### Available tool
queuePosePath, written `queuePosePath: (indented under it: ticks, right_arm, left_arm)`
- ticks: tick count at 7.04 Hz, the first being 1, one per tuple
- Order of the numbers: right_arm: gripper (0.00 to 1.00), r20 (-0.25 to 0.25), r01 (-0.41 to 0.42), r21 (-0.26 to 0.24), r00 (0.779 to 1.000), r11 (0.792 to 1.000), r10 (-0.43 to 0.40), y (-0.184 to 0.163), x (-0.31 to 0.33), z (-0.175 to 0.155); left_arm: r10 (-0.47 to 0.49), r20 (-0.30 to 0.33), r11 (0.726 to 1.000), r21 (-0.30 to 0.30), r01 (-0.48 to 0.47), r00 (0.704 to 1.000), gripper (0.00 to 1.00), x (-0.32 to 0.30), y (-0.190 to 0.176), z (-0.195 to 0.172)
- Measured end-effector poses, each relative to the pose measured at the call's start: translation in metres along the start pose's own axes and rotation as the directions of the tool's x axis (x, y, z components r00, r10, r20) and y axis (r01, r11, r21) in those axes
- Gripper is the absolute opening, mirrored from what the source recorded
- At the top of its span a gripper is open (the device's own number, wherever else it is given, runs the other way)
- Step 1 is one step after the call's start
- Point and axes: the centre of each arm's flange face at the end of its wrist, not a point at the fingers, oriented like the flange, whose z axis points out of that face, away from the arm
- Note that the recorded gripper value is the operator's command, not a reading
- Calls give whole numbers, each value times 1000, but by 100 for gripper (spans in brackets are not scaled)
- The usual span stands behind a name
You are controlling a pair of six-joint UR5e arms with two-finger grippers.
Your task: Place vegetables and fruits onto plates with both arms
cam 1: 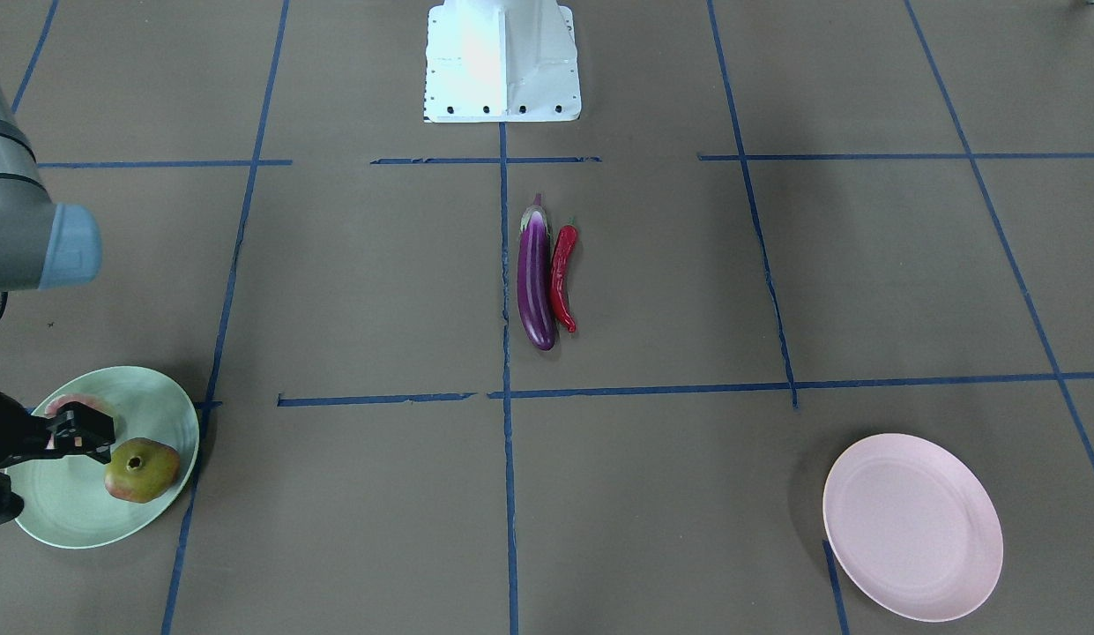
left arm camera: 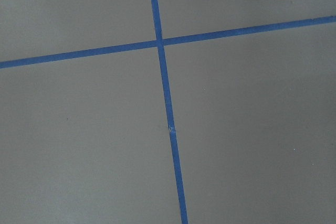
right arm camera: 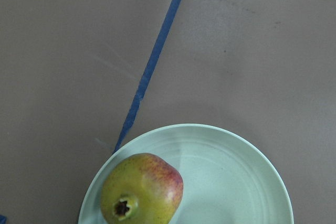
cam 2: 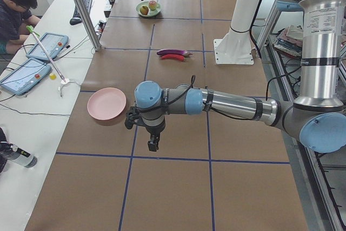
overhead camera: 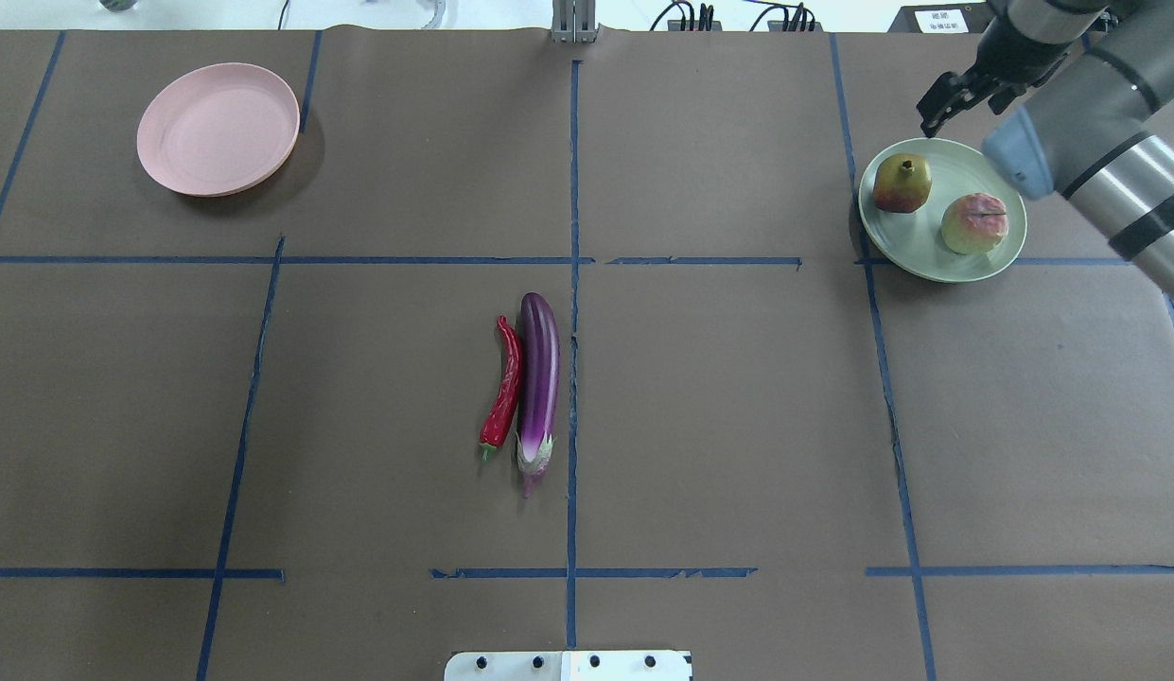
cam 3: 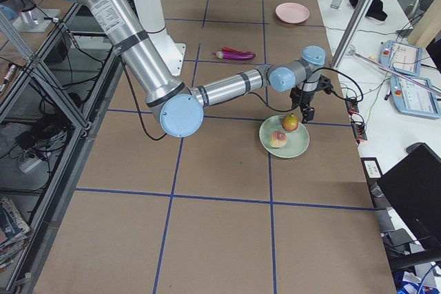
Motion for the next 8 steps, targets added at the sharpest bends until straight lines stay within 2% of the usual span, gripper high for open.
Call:
queuePosePath:
  ticks: [2, 3, 5, 6, 8]
  right_arm:
    - [100, 10, -101, -9, 995, 995, 101, 24, 76, -49]
    - [100, -2, -114, -24, 994, 993, 114, 63, 119, -58]
    - [100, -17, -158, -57, 987, 986, 157, 179, 180, -51]
    - [100, -16, -191, -82, 982, 978, 191, 232, 193, -41]
    - [100, 9, -230, -120, 972, 966, 233, 292, 200, -27]
  left_arm:
    - [24, 11, 999, 21, -24, 1000, 100, 7, -12, -9]
    - [31, 13, 999, 28, -31, 999, 100, 9, -15, -11]
    - [44, 15, 998, 44, -44, 999, 100, 16, -24, -19]
    - [69, 18, 995, 73, -70, 997, 100, 27, -38, -31]
    - [131, 24, 983, 127, -133, 991, 100, 49, -57, -50]
